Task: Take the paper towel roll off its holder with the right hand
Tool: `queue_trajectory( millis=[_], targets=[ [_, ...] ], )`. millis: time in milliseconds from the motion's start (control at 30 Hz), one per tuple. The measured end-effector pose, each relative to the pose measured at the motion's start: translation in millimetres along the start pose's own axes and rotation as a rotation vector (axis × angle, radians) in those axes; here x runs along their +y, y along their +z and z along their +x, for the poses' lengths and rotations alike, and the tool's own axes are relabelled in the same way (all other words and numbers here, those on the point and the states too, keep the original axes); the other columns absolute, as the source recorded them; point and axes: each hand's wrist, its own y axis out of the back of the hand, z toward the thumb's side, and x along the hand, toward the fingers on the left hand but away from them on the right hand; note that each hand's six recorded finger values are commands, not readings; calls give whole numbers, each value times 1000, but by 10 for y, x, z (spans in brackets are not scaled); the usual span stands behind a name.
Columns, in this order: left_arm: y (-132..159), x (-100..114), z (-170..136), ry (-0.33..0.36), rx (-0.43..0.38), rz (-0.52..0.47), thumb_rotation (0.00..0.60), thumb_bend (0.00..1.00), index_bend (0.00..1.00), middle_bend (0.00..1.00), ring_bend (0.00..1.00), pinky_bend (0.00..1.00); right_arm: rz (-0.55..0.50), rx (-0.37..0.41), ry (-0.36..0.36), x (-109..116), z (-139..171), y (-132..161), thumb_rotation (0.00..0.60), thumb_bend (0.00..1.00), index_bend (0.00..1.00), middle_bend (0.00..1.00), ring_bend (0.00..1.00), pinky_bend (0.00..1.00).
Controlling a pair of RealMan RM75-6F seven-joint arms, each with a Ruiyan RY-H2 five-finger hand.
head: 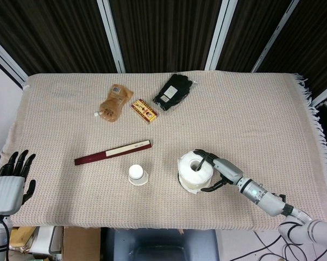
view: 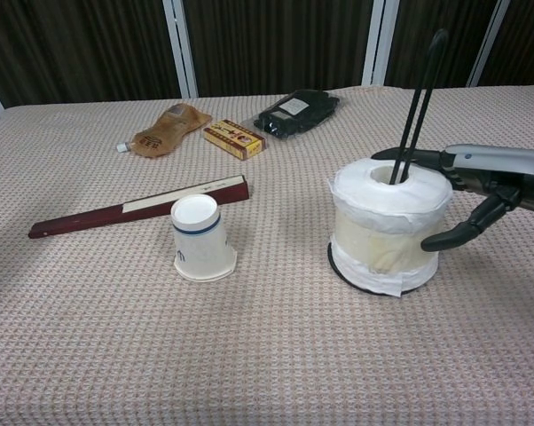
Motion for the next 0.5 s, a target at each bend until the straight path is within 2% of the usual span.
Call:
queue_trajectory(
  millis=[67, 133, 233, 333, 500],
  targets=[
    [-9, -7, -5, -2, 2, -3, 600, 471, 128, 67, 39, 273, -7, 10, -37, -13, -29, 0, 600, 32, 367, 393, 425, 359],
    [-19, -15, -10, -5, 4, -6, 600, 471, 129, 67, 39, 273, -15, 20, -77, -9, -49, -1, 600, 31, 506, 479, 519, 444],
    [-26, -24, -16, -8, 3, -10, 600, 470, 131, 67, 39, 273, -15, 33, -138, 29, -63, -1, 600, 32, 636, 572, 619, 550],
    [-31, -32, -18, -10, 1, -12, 600, 471, 131, 67, 39, 273, -2, 45, -193, 83, -60, 5, 600, 38, 679, 605, 649, 585],
    [-29, -33, -19, -10, -2, -14, 600, 470, 133, 68, 39, 273, 8, 66, -255, 199, -34, 64, 600, 43, 683, 609, 652, 588]
  ],
)
